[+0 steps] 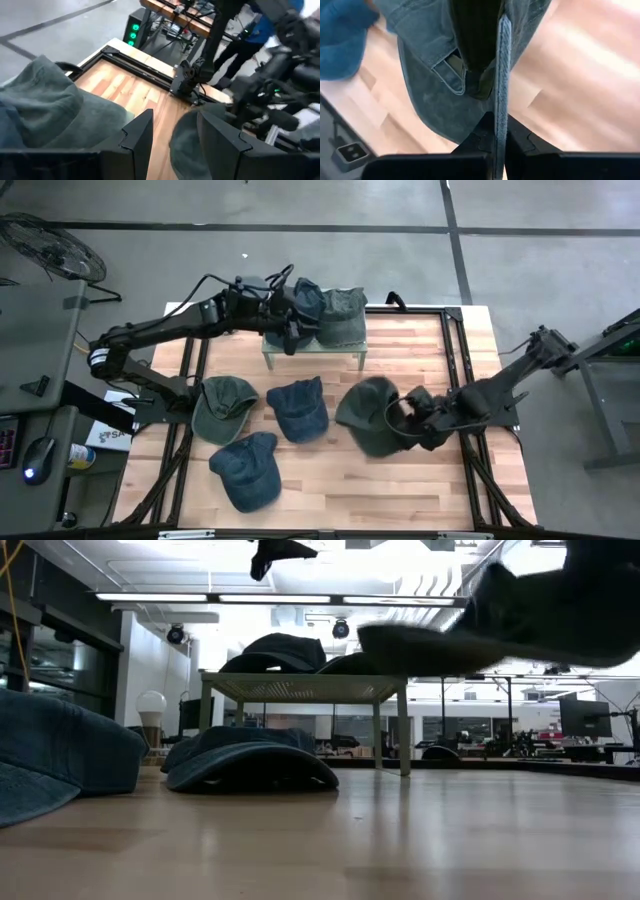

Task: Pick & Place hat
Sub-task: Stack the right gray cap on the gray cap on the shelf

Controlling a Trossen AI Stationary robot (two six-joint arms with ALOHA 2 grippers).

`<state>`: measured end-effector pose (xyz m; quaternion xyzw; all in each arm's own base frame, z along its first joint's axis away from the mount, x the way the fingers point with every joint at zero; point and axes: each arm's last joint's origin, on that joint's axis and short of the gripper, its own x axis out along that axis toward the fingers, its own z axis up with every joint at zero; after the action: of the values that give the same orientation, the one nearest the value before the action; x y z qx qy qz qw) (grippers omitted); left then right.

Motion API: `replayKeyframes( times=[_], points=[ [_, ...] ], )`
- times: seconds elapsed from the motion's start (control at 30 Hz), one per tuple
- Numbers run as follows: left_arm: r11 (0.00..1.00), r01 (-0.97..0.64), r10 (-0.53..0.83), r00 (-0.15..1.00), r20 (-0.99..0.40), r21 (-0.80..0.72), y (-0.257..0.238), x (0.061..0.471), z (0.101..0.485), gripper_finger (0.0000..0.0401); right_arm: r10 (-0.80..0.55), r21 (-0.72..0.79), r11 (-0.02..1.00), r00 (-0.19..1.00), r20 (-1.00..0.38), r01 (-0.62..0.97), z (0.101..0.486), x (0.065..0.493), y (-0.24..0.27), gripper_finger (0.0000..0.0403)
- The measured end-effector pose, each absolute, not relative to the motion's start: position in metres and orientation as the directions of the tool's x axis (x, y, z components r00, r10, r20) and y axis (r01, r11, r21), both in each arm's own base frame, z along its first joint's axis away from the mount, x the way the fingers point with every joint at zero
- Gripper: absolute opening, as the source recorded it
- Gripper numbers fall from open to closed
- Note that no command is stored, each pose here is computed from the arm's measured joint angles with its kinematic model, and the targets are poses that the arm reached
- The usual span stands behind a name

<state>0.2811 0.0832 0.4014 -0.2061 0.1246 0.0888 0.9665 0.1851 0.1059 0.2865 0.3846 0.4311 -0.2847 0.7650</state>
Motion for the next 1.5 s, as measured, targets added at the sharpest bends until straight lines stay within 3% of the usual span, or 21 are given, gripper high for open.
replayKeyframes(
  times=[0.2, 0.4, 0.67, 1.03, 1.33, 1.5],
  points=[
    [0.884, -0.18, 0.095, 0.973, -0.21, -0.431, 0.074, 0.29, 0.405, 0.0152, -0.255, 0.213, 0.667, 0.488, -0.835, 0.714, 0.327, 0.175, 0.098, 0.0003],
    [0.858, -0.194, 0.112, 0.974, -0.195, -0.476, 0.067, 0.298, 0.403, 0.0152, -0.342, 0.058, 0.767, 0.483, -0.806, 0.639, 0.342, 0.169, 0.091, 0.0003],
    [0.845, -0.203, 0.121, 0.974, -0.193, -0.495, 0.057, 0.313, 0.396, 0.0152, -0.424, -0.108, 0.787, 0.404, -0.811, 0.608, 0.349, 0.156, 0.083, 0.0003],
    [0.802, -0.095, 0.103, 0.995, -0.021, -0.59, 0.043, 0.339, 0.398, 0.0152, -0.345, -0.11, 0.863, 0.417, -0.841, 0.493, 0.36, 0.151, 0.086, 0.0003],
    [0.856, -0.038, 0.074, 0.996, 0.05, -0.515, 0.04, 0.353, 0.394, 0.0152, -0.176, -0.037, 0.964, 0.527, -0.831, 0.264, 0.383, 0.143, 0.094, 0.0003],
    [0.894, 0.022, 0.039, 0.991, 0.126, -0.448, 0.039, 0.354, 0.4, 0.0152, -0.162, -0.012, 0.97, 0.605, -0.779, 0.245, 0.392, 0.129, 0.081, 0.0003]
  ],
)
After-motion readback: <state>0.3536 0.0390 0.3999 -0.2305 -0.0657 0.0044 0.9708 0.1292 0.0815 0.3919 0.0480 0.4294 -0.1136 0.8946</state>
